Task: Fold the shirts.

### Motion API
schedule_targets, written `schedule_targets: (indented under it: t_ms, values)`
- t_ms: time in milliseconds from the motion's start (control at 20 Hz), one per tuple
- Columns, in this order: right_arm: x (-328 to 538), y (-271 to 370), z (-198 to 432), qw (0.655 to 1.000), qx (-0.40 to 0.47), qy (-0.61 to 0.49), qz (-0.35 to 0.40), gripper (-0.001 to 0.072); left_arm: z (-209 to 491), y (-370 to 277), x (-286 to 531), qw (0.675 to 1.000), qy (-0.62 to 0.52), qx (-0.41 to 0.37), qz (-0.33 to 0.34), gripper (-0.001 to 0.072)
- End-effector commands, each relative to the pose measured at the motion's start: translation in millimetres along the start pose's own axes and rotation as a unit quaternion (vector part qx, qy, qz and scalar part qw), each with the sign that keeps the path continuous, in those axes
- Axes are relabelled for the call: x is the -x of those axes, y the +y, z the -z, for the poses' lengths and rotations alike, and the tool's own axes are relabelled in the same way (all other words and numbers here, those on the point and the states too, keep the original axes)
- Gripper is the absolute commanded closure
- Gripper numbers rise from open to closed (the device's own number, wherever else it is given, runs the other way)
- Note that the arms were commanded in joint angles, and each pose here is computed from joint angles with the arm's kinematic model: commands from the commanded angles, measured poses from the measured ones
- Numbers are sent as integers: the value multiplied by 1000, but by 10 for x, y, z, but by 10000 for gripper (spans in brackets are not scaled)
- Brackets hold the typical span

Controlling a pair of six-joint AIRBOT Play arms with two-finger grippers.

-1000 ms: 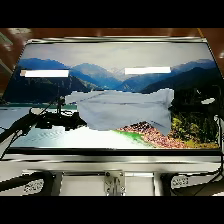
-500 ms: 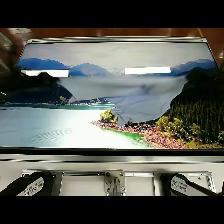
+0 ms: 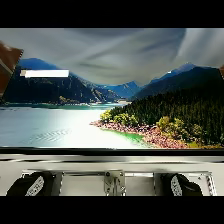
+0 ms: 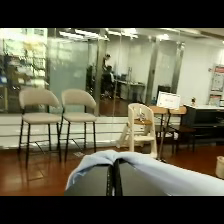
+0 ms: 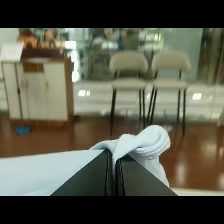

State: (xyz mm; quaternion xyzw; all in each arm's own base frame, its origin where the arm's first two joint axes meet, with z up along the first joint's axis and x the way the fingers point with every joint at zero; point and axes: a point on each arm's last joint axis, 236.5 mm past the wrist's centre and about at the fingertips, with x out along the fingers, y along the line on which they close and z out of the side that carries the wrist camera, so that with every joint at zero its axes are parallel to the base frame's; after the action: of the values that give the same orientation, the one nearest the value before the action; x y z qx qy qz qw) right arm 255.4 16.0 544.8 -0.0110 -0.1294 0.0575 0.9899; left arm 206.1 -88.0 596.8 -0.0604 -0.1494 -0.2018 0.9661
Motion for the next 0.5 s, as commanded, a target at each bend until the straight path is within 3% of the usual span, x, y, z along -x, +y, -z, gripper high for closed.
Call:
schedule_targets:
  t_ms: [0, 150, 250, 450]
  values:
    - [646, 166, -519, 996, 40, -62, 42, 651, 102, 14, 489, 996, 49, -26, -66, 669]
    - [684, -15, -162, 996, 40, 17, 81, 651, 725, 372, 650, 975, 173, -21, -135, 669]
    - [578, -54, 363, 990, 27, 121, 68, 650, 1151, 542, 660, 958, 245, -6, -151, 669]
    - [371, -233, 1628, 937, -29, 345, 37, 650, 2259, 842, 625, 908, 384, 54, -159, 668]
